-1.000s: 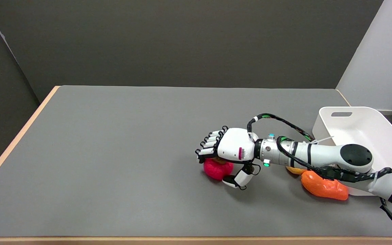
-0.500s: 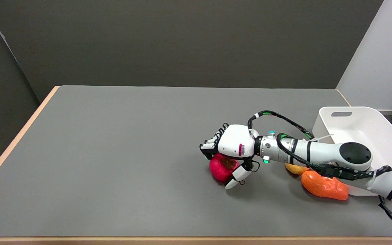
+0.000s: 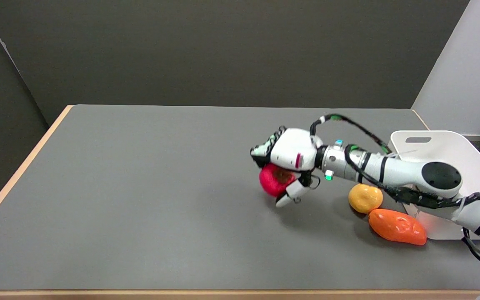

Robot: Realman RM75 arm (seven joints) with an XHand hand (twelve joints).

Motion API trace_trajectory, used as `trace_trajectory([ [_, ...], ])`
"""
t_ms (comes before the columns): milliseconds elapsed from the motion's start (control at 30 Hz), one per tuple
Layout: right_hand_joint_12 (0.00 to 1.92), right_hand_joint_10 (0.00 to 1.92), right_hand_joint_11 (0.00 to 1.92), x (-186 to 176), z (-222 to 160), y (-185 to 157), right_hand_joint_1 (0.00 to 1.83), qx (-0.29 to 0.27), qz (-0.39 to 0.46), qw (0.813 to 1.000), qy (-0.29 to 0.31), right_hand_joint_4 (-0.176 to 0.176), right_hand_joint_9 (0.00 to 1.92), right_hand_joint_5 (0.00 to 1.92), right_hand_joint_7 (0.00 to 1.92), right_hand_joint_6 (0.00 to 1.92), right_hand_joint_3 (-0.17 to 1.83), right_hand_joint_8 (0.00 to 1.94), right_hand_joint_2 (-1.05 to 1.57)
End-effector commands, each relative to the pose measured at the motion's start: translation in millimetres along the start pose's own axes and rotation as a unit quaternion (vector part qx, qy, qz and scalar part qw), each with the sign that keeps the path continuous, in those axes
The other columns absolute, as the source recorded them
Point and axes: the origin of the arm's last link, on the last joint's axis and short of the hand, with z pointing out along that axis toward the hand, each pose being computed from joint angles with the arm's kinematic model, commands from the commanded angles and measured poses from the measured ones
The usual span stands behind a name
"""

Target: Pick up tomato.

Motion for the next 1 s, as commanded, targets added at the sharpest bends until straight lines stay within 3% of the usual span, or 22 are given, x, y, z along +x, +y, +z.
trace_trajectory([
  [33,1.7,1.42,0.69,92,-36,69,1.34,-0.159,-0.106,0.976,0.105,-0.151,0.74,0.64,0.89,1.56,0.31,1.24,1.06],
  [300,1.7,1.42,0.69,121,-75,109,1.34,-0.257,-0.155,0.945,0.127,-0.15,0.74,0.64,0.89,1.56,0.32,1.24,1.06],
  [400,1.73,1.44,0.69,124,-91,121,1.34,-0.293,-0.165,0.933,0.126,-0.153,0.74,0.64,0.89,1.59,0.43,1.27,1.01],
  [500,1.7,1.42,0.69,122,-106,133,1.34,-0.323,-0.167,0.924,0.12,-0.147,0.74,0.64,0.89,1.56,0.32,1.25,1.06],
  [1000,1.7,1.42,0.69,63,-204,161,1.34,-0.471,-0.128,0.872,0.033,-0.146,0.74,0.64,0.89,1.56,0.31,1.25,1.07],
])
